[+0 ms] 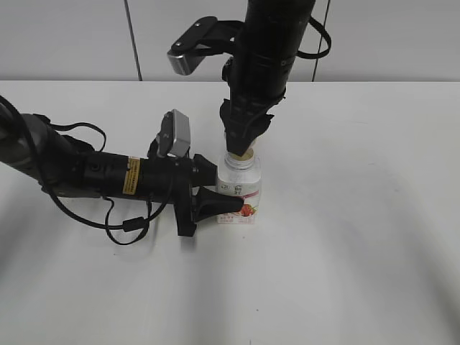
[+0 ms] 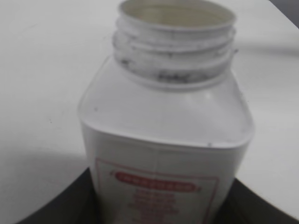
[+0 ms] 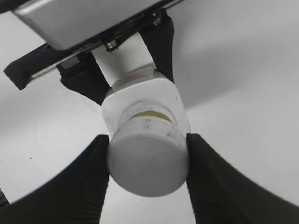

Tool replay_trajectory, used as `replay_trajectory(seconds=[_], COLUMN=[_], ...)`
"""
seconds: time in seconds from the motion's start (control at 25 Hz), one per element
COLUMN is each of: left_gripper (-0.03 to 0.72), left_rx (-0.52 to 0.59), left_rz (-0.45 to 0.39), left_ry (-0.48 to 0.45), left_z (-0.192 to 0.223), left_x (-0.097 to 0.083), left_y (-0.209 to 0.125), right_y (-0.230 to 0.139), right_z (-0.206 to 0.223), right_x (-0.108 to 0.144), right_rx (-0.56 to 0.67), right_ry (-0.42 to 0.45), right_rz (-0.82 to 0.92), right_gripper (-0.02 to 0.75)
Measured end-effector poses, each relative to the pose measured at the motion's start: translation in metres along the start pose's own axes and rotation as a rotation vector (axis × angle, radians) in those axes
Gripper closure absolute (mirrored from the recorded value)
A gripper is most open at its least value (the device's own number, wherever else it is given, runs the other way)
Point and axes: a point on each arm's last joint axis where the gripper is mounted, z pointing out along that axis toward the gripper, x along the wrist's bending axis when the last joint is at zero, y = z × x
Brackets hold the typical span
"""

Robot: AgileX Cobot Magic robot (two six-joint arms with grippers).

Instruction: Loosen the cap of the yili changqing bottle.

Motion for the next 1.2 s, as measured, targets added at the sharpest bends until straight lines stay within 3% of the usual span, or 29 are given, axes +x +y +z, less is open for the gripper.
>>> replay_trajectory(seconds=[0.32,0.72,0.92,1.2], left_gripper=[0.328,0.33,0.33,0.33], left_rx=[0.0,-0.001,-0.002,-0.014], left_rz=[0.0,-0.002,-0.003,-0.007], left_ry=[0.0,0.004,0.005,0.007], left_z=[0.0,0.0,0.0,0.0], left_x=[0.0,0.0,0.0,0.001], left_y=[0.0,0.0,0.0,0.001], right_y=[-0.012,-0.099,-0.143,-0.175], right_z=[-0.025,-0.035,-0.02,0.013], right_x=[-0.006,-0.044,-0.052,-0.062], right_rx=[-0.01,0.054,0.12,0.036], right_ry=[-0.069,-0.052,-0.007,-0.117], right_rz=[0.099,0.379,0.505,0.769], right_gripper=[0.342,0.342,0.342,0.342])
